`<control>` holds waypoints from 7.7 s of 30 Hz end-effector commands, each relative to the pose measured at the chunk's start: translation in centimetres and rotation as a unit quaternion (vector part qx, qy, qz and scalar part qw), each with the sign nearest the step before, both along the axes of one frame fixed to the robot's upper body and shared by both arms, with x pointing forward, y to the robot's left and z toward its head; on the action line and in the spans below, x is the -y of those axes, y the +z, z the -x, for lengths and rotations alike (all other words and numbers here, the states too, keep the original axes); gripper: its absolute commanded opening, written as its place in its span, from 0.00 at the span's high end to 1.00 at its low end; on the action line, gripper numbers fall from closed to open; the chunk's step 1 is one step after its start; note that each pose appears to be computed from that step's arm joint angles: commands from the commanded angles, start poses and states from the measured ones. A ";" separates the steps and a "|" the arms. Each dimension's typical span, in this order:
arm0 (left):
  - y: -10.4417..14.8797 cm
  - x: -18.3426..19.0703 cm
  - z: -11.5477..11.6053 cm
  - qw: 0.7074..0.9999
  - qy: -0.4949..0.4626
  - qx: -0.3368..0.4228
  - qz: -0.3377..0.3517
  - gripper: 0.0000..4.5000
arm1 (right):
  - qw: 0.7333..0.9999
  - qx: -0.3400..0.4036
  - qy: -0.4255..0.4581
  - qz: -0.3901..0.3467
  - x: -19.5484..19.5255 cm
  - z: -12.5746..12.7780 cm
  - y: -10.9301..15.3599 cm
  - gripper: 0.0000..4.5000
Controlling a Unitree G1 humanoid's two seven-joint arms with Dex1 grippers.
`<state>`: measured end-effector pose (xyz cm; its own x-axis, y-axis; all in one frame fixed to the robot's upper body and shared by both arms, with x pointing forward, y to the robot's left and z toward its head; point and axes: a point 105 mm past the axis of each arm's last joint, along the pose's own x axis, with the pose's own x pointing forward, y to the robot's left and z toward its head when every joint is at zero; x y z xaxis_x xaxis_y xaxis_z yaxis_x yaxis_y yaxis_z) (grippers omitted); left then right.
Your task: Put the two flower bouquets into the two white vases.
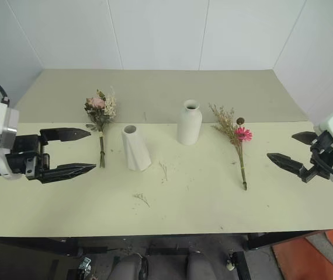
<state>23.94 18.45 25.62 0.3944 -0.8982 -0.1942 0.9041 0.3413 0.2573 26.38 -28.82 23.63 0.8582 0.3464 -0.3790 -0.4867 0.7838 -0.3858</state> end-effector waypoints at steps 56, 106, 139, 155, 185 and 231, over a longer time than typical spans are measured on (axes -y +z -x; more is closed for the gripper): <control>2.2 0.9 -2.9 0.996 0.047 0.074 0.021 0.01 | 0.998 -0.036 -0.029 -0.049 -0.9 -0.9 -1.6 0.00; -0.5 4.5 -7.2 0.992 -0.021 0.116 -0.052 0.00 | 0.827 0.418 -0.123 -0.356 -5.9 -14.1 13.7 0.99; -1.0 -0.3 -5.7 0.987 0.107 0.099 -0.070 0.00 | 0.808 0.346 0.066 -0.472 -18.2 -17.4 8.0 0.99; -1.1 -0.6 -5.8 0.987 0.105 0.097 -0.077 0.00 | 0.832 0.338 0.078 -0.434 -19.2 -17.4 4.5 0.88; 4.3 -10.3 -7.9 0.880 0.448 0.117 0.108 0.00 | 0.921 0.292 0.124 -0.225 -15.4 -10.9 1.3 0.01; -8.8 -3.6 -21.3 0.808 0.492 -0.296 0.133 0.40 | 0.943 0.165 0.278 -0.077 -15.7 -0.4 3.6 0.00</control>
<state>44.64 22.10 14.82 0.8205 -0.2406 -0.5186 0.0739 0.9442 -0.3211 27.24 -12.91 26.39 0.5789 0.8136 -0.0548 -0.7379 0.4941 -0.4599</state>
